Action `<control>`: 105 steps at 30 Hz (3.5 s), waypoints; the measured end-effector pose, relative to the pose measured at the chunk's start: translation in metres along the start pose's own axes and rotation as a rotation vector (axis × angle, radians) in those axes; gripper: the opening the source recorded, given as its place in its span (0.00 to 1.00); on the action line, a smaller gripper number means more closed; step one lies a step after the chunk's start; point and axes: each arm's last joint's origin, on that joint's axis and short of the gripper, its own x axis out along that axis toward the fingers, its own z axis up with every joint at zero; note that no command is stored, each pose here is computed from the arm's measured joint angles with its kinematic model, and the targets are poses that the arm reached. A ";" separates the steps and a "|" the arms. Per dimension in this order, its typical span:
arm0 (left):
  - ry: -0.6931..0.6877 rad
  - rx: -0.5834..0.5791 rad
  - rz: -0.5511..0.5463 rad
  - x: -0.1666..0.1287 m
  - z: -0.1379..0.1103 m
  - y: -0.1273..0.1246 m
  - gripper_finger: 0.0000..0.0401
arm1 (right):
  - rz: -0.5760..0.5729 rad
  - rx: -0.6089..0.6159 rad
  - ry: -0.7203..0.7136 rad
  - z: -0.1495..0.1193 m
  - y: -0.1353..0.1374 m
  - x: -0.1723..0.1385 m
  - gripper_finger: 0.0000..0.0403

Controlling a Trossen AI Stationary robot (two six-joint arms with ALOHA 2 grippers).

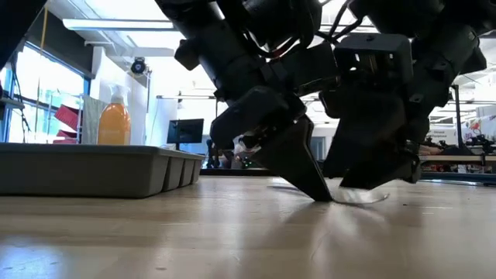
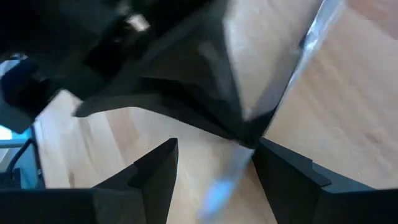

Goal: Sort silverware
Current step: Put the silver knife into the black silverware tray

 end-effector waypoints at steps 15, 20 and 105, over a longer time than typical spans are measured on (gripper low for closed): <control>-0.032 0.030 0.041 0.002 0.002 0.005 0.00 | -0.079 -0.091 -0.010 -0.007 -0.002 -0.002 0.32; -0.048 0.019 0.051 -0.003 0.006 0.006 0.00 | -0.152 -0.096 0.019 -0.010 -0.007 -0.004 0.08; 0.332 -0.341 0.164 -0.217 -0.153 -0.063 0.24 | -0.371 -0.442 -0.358 -0.012 0.090 -0.120 0.38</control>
